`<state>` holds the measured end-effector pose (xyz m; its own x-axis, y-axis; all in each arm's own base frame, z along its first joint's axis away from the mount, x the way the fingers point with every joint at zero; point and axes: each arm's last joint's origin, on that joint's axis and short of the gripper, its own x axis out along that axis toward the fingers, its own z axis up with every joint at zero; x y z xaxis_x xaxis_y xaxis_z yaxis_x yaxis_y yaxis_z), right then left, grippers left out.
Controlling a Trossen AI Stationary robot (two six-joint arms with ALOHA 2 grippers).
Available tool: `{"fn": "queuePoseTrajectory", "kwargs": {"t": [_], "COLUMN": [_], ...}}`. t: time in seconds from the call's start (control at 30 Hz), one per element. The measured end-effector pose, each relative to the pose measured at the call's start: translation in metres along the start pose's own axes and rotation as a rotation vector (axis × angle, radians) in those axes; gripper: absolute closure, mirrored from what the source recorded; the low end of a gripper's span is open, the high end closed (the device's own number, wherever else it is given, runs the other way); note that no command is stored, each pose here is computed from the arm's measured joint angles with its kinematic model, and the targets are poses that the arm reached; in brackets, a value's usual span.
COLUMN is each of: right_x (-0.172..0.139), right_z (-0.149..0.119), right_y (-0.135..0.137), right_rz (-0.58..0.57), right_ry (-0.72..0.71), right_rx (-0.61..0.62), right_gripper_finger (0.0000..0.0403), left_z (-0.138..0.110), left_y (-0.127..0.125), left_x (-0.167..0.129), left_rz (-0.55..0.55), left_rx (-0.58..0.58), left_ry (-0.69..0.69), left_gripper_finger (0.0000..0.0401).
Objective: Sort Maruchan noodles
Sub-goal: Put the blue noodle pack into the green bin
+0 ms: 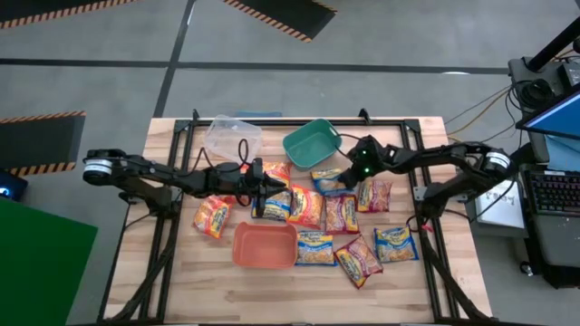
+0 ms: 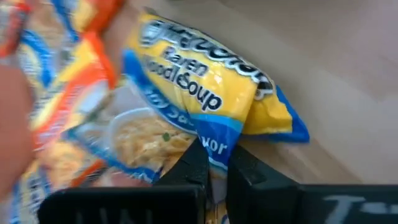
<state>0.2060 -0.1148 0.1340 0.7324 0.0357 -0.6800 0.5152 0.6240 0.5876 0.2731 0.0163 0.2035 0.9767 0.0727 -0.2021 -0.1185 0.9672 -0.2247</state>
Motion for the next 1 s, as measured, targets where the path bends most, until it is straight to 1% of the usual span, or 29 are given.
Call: {"fn": "queuePoseTrajectory", "kwargs": {"t": [0.37, 0.6, 0.77, 0.93, 1.0], "right_x": [-0.037, -0.060, -0.071, -0.078, -0.081], "right_z": [0.008, 0.011, 0.012, 0.022, 0.029], "right_y": [0.028, 0.043, 0.050, 0.058, 0.064], "right_rz": [0.179, 0.242, 0.268, 0.334, 0.349], "right_ry": [-0.111, -0.212, -0.276, -0.382, -0.403], "right_rx": [-0.062, -0.127, -0.158, -0.189, -0.191], "right_gripper_finger": [0.0391, 0.0391, 0.0391, 0.0391, 0.0391], "left_z": [0.010, 0.023, 0.030, 0.034, 0.038], "left_y": [-0.002, -0.005, -0.006, -0.006, -0.007], "left_x": [-0.007, -0.017, -0.025, -0.033, -0.039], "left_rz": [-0.010, -0.020, -0.022, -0.017, -0.020], "left_rx": [0.014, 0.059, 0.095, 0.110, 0.092], "left_ry": [-0.041, -0.102, -0.123, -0.116, -0.131], "left_gripper_finger": [0.0361, 0.0361, 0.0361, 0.0361, 0.0361]}}
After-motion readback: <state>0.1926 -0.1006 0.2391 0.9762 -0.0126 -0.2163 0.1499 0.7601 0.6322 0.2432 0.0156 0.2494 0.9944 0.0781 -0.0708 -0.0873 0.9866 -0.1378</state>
